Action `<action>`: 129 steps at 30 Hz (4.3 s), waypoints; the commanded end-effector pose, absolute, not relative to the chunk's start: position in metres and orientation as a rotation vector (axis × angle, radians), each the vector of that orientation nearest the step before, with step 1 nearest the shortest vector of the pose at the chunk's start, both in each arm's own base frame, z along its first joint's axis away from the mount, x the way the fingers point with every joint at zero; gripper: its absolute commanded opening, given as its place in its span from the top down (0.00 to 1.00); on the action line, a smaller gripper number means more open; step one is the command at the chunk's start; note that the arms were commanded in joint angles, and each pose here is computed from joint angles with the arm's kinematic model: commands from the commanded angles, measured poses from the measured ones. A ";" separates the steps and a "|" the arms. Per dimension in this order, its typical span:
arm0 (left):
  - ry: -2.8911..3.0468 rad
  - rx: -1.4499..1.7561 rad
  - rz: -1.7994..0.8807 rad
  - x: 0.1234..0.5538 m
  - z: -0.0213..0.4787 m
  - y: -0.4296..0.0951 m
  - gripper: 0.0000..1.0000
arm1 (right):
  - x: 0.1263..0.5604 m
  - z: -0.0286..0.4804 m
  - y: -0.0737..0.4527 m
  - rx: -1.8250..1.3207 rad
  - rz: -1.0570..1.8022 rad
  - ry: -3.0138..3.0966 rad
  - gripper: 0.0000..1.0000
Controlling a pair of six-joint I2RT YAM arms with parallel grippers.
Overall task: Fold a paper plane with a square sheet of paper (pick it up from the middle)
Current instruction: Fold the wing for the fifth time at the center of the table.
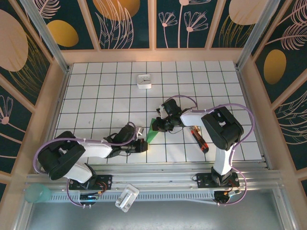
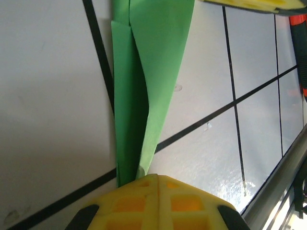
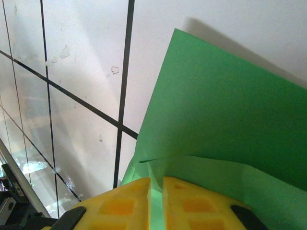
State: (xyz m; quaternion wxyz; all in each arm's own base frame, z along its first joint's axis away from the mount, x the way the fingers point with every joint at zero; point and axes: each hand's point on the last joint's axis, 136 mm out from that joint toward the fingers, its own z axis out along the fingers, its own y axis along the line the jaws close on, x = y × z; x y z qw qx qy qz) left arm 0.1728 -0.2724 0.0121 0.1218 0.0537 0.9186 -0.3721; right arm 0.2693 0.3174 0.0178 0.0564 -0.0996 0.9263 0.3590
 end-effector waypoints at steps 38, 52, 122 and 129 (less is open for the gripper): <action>2.692 0.177 -1.070 0.201 0.015 -0.289 1.00 | 0.268 -0.017 0.292 -0.248 0.908 2.910 0.84; 2.793 0.134 -0.961 0.183 -0.009 -0.264 1.00 | 0.276 -0.005 0.301 -0.262 0.953 2.873 0.83; 3.030 0.127 -0.816 0.135 -0.060 -0.223 1.00 | 0.285 -0.008 0.289 -0.057 1.157 2.819 0.86; 3.033 0.132 -0.807 0.134 -0.061 -0.221 1.00 | 0.313 -0.012 0.267 0.016 1.111 2.805 0.86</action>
